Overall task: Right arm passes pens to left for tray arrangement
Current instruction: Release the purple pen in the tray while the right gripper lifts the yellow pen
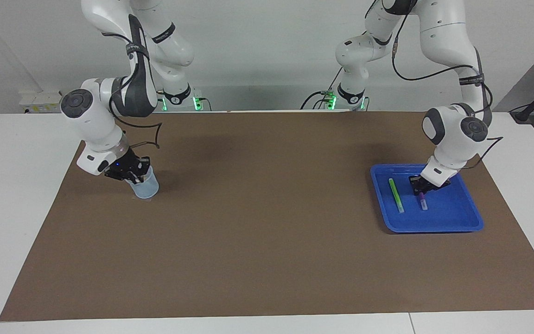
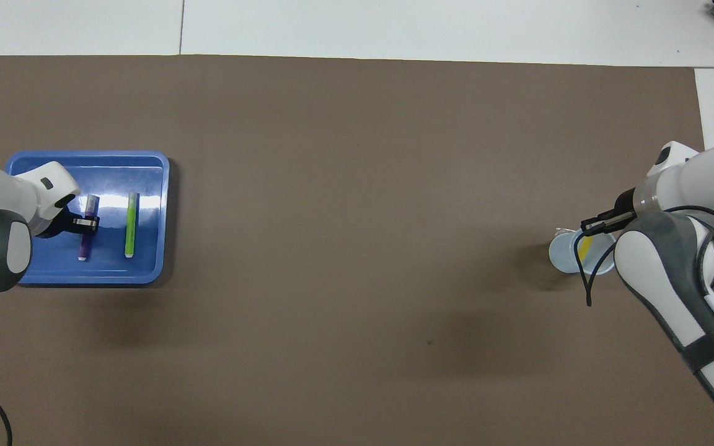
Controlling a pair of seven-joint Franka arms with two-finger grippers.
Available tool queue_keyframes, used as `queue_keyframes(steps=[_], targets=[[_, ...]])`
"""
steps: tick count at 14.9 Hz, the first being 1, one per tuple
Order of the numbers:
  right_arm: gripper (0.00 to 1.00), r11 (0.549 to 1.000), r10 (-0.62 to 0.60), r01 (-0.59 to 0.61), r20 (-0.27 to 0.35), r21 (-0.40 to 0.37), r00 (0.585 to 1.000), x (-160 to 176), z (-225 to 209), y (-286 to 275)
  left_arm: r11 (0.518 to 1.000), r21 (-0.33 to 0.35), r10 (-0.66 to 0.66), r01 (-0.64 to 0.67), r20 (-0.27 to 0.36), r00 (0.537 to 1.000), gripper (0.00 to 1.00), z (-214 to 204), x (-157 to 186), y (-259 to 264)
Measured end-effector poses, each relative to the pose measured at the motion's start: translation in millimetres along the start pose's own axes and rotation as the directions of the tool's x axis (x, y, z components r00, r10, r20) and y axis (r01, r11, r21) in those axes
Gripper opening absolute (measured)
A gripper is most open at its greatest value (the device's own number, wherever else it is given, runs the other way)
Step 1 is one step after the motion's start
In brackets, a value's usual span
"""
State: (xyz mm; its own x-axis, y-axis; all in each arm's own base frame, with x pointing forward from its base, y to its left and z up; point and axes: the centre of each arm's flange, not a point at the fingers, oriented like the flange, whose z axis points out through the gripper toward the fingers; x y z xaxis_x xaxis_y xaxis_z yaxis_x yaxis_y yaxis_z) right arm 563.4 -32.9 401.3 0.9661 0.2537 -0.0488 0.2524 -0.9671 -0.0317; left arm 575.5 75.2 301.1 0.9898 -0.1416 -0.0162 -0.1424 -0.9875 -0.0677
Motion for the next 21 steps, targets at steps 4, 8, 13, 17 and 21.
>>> queue_keyframes(steps=[4,8,13,17,21], targets=[[0.18,1.0,-0.019,0.019,0.002,-0.01,1.0,6.5,-70.0,1.5,0.998,0.004,-0.06,0.06,0.001,0.998,0.6,1.5,1.4,4.4],[0.18,0.999,-0.049,0.048,-0.024,-0.023,0.999,11.6,-140.4,-17.3,0.997,0.006,-0.075,0.075,0.003,0.997,0.67,-4.1,4.6,2.5],[0.18,0.992,0.063,-0.053,-0.084,0.119,0.994,29.3,-169.8,-90.0,0.987,-0.054,-0.151,0.154,0.043,0.988,0.81,-52.8,25.2,-6.2],[0.18,0.922,0.314,-0.268,-0.134,0.28,0.94,50.6,-178.5,-155.8,0.942,-0.144,-0.288,0.303,0.112,0.951,1.0,-85.0,32.5,-2.5],[0.18,0.795,0.522,-0.423,-0.136,0.434,0.842,66.5,-178.7,-207.2,0.837,-0.188,-0.481,0.514,0.195,0.855,1.0,-145.3,50.7,41.4]])
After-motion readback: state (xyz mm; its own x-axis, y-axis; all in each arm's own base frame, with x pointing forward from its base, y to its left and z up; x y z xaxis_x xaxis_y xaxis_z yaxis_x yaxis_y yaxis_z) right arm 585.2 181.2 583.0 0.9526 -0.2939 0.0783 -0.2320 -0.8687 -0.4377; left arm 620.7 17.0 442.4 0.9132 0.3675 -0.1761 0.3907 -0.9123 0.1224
